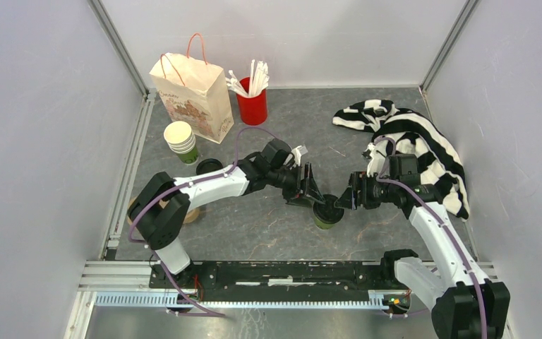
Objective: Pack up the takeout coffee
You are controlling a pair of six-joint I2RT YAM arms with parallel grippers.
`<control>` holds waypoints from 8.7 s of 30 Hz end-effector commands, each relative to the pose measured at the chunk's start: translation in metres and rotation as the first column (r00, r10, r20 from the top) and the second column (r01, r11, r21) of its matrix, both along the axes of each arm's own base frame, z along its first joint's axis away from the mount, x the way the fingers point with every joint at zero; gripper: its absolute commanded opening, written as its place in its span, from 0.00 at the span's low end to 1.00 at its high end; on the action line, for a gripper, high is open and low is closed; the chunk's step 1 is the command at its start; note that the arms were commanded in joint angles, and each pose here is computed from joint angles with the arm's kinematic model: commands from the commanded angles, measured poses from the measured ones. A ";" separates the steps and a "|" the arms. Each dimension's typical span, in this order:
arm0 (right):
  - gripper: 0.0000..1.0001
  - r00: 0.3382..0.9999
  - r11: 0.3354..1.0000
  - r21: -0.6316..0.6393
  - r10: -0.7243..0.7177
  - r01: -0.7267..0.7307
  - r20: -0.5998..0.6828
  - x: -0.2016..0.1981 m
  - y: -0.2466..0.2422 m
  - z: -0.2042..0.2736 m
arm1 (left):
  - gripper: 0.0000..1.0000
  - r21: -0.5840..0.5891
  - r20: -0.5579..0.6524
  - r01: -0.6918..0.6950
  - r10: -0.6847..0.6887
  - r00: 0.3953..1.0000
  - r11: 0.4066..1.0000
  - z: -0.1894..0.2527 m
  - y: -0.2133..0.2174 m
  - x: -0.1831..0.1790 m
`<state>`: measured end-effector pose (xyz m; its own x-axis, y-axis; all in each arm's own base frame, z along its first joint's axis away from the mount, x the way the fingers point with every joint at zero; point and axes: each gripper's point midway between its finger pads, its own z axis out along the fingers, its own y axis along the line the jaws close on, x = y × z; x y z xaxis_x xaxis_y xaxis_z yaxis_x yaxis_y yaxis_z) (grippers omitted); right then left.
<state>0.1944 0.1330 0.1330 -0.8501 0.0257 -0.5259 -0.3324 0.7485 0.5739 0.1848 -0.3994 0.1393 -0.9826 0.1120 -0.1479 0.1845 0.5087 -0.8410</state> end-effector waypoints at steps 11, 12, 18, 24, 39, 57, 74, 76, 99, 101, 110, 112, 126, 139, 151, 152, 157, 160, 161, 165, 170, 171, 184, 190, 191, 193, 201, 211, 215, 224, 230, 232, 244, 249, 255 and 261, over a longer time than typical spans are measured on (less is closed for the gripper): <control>0.56 0.997 0.994 0.091 0.057 -0.062 0.058 0.007 0.016 0.006 | 0.48 -0.016 0.035 -0.089 0.089 0.995 0.996 0.016 0.022 0.001; 0.56 0.997 0.994 0.091 0.056 -0.061 0.055 0.007 0.016 0.005 | 0.44 -0.015 0.024 -0.082 0.082 0.996 0.997 0.013 0.021 0.000; 0.51 0.998 0.994 0.096 0.057 -0.061 0.039 0.006 0.017 0.001 | 0.33 -0.009 -0.009 -0.061 0.061 0.998 0.998 0.006 0.016 -0.002; 0.44 0.998 0.988 0.143 0.062 -0.064 0.020 0.000 0.023 -0.004 | 0.32 -0.014 -0.024 -0.046 0.046 0.999 0.999 0.001 0.014 -0.004; 0.39 0.999 0.990 0.135 0.048 -0.048 0.007 -0.002 0.021 -0.011 | 0.23 0.056 -0.075 -0.016 0.020 0.997 0.998 -0.018 0.014 -0.014; 0.39 0.997 1.000 -0.005 -0.012 0.011 -0.073 -0.017 0.000 -0.059 | 0.16 0.473 -0.064 0.017 0.016 0.998 0.881 -0.112 0.082 -0.032; 0.49 0.969 0.959 0.144 0.235 -0.244 0.072 0.002 0.042 -0.012 | 0.58 0.137 0.163 0.014 -0.036 0.986 0.990 0.018 0.050 -0.024; 0.50 0.964 0.954 0.144 0.256 -0.264 0.074 0.002 0.046 -0.011 | 0.62 0.124 0.182 0.000 -0.023 0.983 0.992 0.024 0.050 -0.022; 0.51 0.925 0.915 0.135 0.372 -0.379 0.079 0.026 0.099 -0.002 | 0.70 0.219 0.124 -0.054 0.027 0.992 0.974 -0.001 0.056 -0.016; 0.54 0.925 0.917 0.121 0.372 -0.379 0.079 0.033 0.101 0.001 | 0.72 0.234 0.131 -0.068 0.038 0.991 0.970 -0.002 0.062 -0.017; 0.82 0.980 0.963 -0.180 0.200 -0.199 -0.011 0.039 0.049 0.008 | 0.79 0.179 0.149 -0.112 0.085 0.985 0.978 0.015 0.063 -0.008; 0.84 0.985 0.977 -0.130 0.173 -0.169 0.020 0.029 0.045 0.019 | 0.79 0.137 0.138 -0.118 0.099 0.985 0.983 0.021 0.060 -0.005; 0.68 0.978 0.946 0.249 0.202 -0.207 0.045 -0.011 0.062 0.017 | 0.55 0.100 0.008 -0.060 0.059 0.998 0.993 0.000 0.053 -0.020; 0.46 0.985 0.965 0.214 0.165 -0.151 -0.047 -0.028 0.053 -0.043 | 0.41 0.227 -0.016 -0.071 0.076 0.997 0.971 -0.041 0.071 -0.025; 0.39 0.985 0.993 0.086 0.098 -0.086 -0.141 -0.031 0.035 -0.110 | 0.37 0.294 -0.026 -0.087 0.099 0.995 0.952 -0.082 0.093 -0.035; 0.41 0.987 0.991 0.090 0.112 -0.102 -0.115 -0.024 0.037 -0.096 | 0.38 0.283 -0.011 -0.090 0.097 0.995 0.955 -0.072 0.090 -0.032; 0.57 0.989 0.982 0.115 0.151 -0.149 -0.009 -0.007 0.044 -0.039 | 0.50 0.202 0.049 -0.110 0.102 0.994 0.973 -0.024 0.074 -0.015; 0.63 0.984 0.969 0.173 0.179 -0.174 -0.014 -0.011 0.052 -0.026 | 0.57 0.148 0.064 -0.112 0.103 0.993 0.983 -0.002 0.065 -0.010; 0.64 0.984 0.969 0.176 0.180 -0.175 -0.011 -0.011 0.052 -0.025 | 0.58 0.132 0.063 -0.109 0.102 0.993 0.985 0.003 0.063 -0.010; 0.69 0.981 0.958 0.214 0.194 -0.190 0.003 -0.014 0.056 -0.013 | 0.60 0.114 0.026 -0.089 0.087 0.996 0.989 0.001 0.060 -0.016; 0.78 0.978 0.947 0.244 0.207 -0.208 0.027 -0.014 0.059 -0.006 | 0.58 0.125 0.002 -0.077 0.077 0.997 0.989 -0.012 0.061 -0.020; 0.78 0.978 0.945 0.251 0.208 -0.208 0.029 -0.014 0.060 -0.004 | 0.57 0.129 0.006 -0.079 0.079 0.997 0.988 -0.013 0.061 -0.019; 0.58 0.986 0.948 0.271 0.163 -0.165 0.031 0.007 0.064 -0.005 | 0.59 0.098 0.011 -0.086 0.085 0.996 0.991 -0.006 0.061 -0.022; 0.46 0.988 0.944 0.292 0.156 -0.151 0.007 -0.002 0.059 -0.027 | 0.48 0.151 -0.025 -0.083 0.088 0.996 0.985 -0.033 0.072 -0.030; 0.44 0.989 0.944 0.296 0.151 -0.144 0.000 -0.004 0.057 -0.033 | 0.47 0.164 -0.029 -0.081 0.087 0.996 0.983 -0.040 0.074 -0.032; 0.43 0.988 0.948 0.293 0.145 -0.127 -0.042 -0.014 0.053 -0.055 | 0.45 0.194 -0.038 -0.079 0.087 0.995 0.978 -0.053 0.080 -0.036; 0.43 0.986 0.956 0.268 0.145 -0.117 -0.086 -0.021 0.048 -0.064 | 0.47 0.218 0.024 -0.062 0.058 0.998 0.974 -0.040 0.083 -0.031; 0.73 0.988 0.924 0.351 0.150 -0.151 0.029 0.010 0.061 0.001 | 0.63 0.138 0.076 -0.060 0.050 0.996 0.989 0.004 0.059 -0.011; 0.76 0.986 0.920 0.358 0.163 -0.157 0.014 0.013 0.064 -0.005 | 0.61 0.151 0.047 -0.042 0.035 0.998 0.988 -0.005 0.062 -0.017; 0.70 0.982 0.921 0.345 0.191 -0.181 0.006 0.013 0.072 -0.013 | 0.58 0.159 0.012 -0.013 0.011 1.000 0.987 -0.018 0.071 -0.031; 0.70 0.984 0.914 0.367 0.176 -0.172 0.024 0.020 0.074 -0.006 | 0.53 0.163 0.004 -0.014 0.014 1.000 0.986 -0.024 0.070 -0.031; 0.70 0.984 0.916 0.363 0.177 -0.169 0.012 0.020 0.074 -0.010 | 0.52 0.168 0.001 -0.014 0.014 1.000 0.986 -0.026 0.070 -0.030; 0.56 0.985 0.955 0.282 0.126 -0.090 -0.113 0.006 0.060 -0.071 | 0.46 0.240 -0.014 -0.039 0.044 0.999 0.970 -0.053 0.085 -0.036; 0.56 0.980 0.960 0.267 0.131 -0.087 -0.152 -0.012 0.053 -0.084 | 0.45 0.233 -0.022 -0.044 0.050 0.998 0.972 -0.055 0.088 -0.041; 0.69 0.988 0.975 0.179 0.146 -0.133 -0.059 0.006 0.048 -0.041 | 0.63 0.107 0.040 -0.041 0.037 0.998 0.993 0.003 0.058 -0.019; 0.93 0.989 0.987 0.067 0.149 -0.149 0.004 0.015 0.039 -0.007 | 0.83 0.076 0.106 -0.065 0.057 0.993 0.995 0.044 0.048 -0.002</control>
